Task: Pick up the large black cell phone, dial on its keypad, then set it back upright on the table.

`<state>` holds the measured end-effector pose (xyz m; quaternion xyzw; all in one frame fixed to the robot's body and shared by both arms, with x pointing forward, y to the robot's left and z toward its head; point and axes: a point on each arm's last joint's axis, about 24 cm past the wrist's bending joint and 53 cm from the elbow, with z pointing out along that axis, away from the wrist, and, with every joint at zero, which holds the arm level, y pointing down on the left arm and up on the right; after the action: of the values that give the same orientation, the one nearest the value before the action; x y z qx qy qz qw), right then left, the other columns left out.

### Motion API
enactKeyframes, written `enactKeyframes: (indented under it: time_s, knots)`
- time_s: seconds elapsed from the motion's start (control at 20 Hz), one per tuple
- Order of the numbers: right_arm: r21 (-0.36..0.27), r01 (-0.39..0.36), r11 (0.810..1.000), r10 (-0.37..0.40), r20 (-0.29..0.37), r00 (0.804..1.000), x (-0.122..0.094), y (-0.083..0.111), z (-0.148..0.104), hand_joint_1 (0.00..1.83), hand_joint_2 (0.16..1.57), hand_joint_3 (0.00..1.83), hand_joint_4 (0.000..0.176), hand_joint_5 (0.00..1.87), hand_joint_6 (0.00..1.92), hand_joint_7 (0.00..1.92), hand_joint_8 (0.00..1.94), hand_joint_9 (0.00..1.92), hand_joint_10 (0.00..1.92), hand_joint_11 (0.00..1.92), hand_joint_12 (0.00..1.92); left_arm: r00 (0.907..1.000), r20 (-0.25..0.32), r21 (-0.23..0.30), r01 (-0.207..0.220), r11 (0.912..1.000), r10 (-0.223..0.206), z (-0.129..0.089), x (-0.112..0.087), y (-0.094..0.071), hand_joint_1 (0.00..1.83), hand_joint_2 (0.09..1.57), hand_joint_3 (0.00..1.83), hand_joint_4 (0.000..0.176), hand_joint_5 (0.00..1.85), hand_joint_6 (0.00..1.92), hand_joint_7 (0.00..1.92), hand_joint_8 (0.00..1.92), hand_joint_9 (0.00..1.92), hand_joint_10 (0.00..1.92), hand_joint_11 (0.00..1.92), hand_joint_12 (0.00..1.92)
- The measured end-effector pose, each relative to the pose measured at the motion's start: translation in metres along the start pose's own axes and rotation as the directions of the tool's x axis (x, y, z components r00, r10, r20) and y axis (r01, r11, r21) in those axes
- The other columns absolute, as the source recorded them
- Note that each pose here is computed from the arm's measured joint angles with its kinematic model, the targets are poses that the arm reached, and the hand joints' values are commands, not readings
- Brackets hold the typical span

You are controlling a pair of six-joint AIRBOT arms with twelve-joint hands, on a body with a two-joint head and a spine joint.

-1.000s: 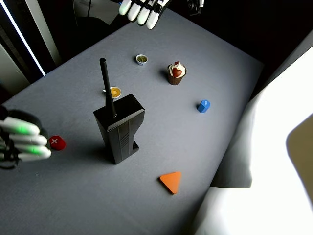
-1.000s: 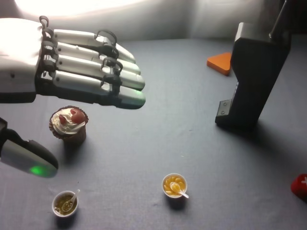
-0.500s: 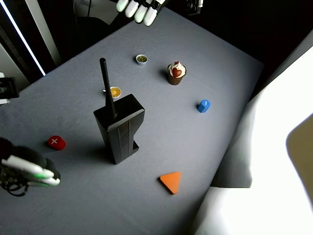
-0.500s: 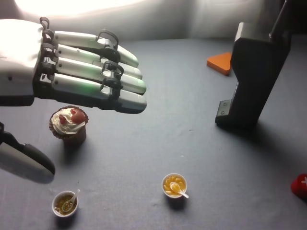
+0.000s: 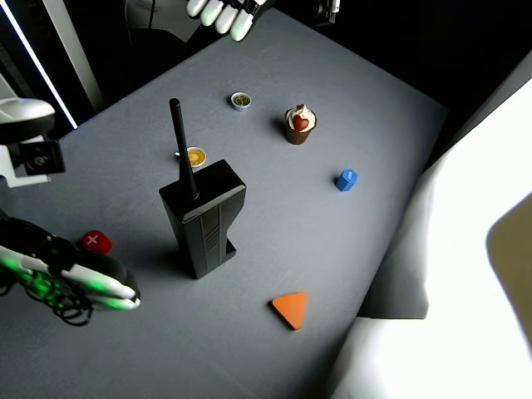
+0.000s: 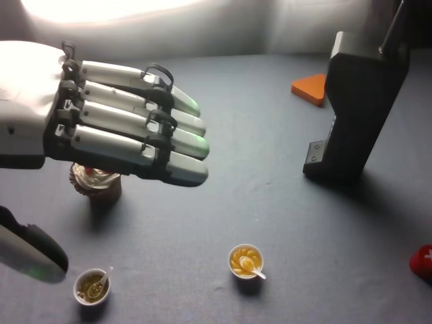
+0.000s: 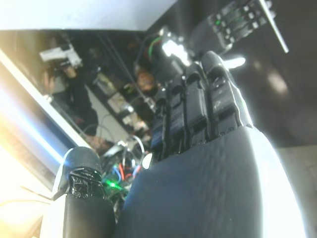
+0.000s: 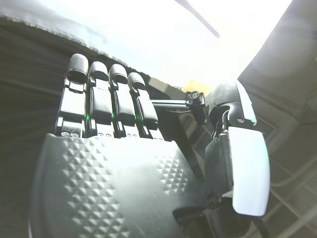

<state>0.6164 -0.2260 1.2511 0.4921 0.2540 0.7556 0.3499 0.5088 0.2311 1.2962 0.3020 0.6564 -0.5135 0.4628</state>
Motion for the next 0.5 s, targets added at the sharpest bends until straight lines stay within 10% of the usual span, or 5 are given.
enactKeyframes:
  time_s: [0.5]
  knots:
    - [-0.010,0.018,1.000,-0.018,-0.023,1.000,-0.002,-0.015,0.010,0.98,0.99,0.00,0.000,0.12,0.00,0.10,0.00,0.10,0.00,0.00,0.45,0.9994,-0.007,0.015,0.033,0.9993,-0.032,0.005,0.002,-0.001,0.12,1.18,0.00,0.000,0.18,0.00,0.18,0.00,0.19,0.01,0.00,0.46]
